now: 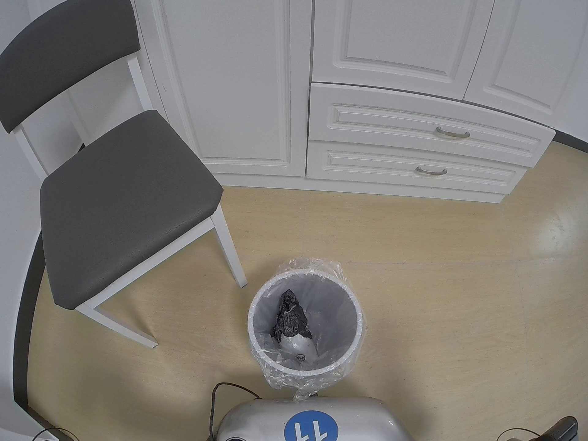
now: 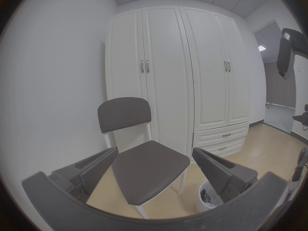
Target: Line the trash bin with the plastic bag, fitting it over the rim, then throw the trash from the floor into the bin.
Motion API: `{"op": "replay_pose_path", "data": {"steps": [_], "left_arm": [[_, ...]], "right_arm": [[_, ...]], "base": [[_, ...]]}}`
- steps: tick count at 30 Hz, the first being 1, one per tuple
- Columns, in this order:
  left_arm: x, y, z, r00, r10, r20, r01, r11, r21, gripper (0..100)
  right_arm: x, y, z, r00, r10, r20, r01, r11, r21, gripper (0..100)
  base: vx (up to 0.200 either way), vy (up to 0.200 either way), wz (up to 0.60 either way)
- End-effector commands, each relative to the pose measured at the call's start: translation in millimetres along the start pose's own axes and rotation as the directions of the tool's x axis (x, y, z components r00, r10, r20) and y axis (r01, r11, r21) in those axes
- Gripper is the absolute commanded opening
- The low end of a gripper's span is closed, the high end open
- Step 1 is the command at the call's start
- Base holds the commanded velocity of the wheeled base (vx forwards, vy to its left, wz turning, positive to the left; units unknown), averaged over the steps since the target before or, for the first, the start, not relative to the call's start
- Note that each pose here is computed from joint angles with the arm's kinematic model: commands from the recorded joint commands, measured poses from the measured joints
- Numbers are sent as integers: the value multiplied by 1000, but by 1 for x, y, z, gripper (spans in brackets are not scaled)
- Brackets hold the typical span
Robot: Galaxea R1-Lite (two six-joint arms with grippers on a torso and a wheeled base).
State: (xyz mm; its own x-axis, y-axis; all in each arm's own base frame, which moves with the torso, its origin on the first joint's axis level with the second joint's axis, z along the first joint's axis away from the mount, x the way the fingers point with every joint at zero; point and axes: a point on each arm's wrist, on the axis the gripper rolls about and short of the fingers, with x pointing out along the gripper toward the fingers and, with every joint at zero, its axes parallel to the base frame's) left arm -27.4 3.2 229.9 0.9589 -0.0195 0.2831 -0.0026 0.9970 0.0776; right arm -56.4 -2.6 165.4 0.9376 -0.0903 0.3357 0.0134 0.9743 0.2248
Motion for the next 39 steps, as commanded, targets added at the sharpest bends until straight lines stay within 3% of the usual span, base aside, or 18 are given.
{"op": "replay_pose_path", "data": {"steps": [1,10,11,16,20,23,25,26,33,36,39], "left_arm": [[-21,-1,-11,999,28,36,-28,1000,7,100],[-46,-8,-70,998,50,-26,-50,999,13,100],[-43,-10,-90,996,48,-76,-47,999,14,100],[-36,-13,-135,985,39,-165,-37,999,15,100],[-38,-14,-144,968,39,-247,-40,999,1,100],[-38,-14,-145,969,31,-246,-40,999,-32,100],[-38,-14,-145,969,30,-246,-39,999,-34,100],[-40,-15,-149,956,-7,-294,-9,999,-53,100],[-40,-15,-149,955,-11,-296,-7,998,-60,100],[-40,-15,-149,955,-13,-296,-5,998,-60,100],[-40,-15,-149,955,-13,-296,-5,998,-60,100]], "right_arm": [[-5,-1,-2,1000,6,30,-6,1000,-10,100],[0,-3,-18,999,8,32,-4,994,-112,100],[3,-5,-28,999,10,41,-4,991,-137,100],[7,-10,-53,999,17,46,-8,979,-202,100],[7,-12,-61,1000,7,-11,-9,976,-216,100],[6,-16,-78,985,-42,-167,0,970,-242,100],[5,-16,-79,982,-47,-184,1,970,-244,100],[3,-18,-88,959,-73,-273,-2,965,-262,100],[3,-17,-87,962,-35,-269,-54,947,-318,100],[3,-14,-89,943,112,-314,-194,950,-243,100],[2,-14,-89,942,115,-317,-190,957,-218,100]], "base": [[0,0,0],[0,0,0],[0,0,0],[0,0,0],[0,0,0],[0,0,0],[0,0,0],[0,0,0],[0,0,0],[0,0,0],[0,0,0]]}}
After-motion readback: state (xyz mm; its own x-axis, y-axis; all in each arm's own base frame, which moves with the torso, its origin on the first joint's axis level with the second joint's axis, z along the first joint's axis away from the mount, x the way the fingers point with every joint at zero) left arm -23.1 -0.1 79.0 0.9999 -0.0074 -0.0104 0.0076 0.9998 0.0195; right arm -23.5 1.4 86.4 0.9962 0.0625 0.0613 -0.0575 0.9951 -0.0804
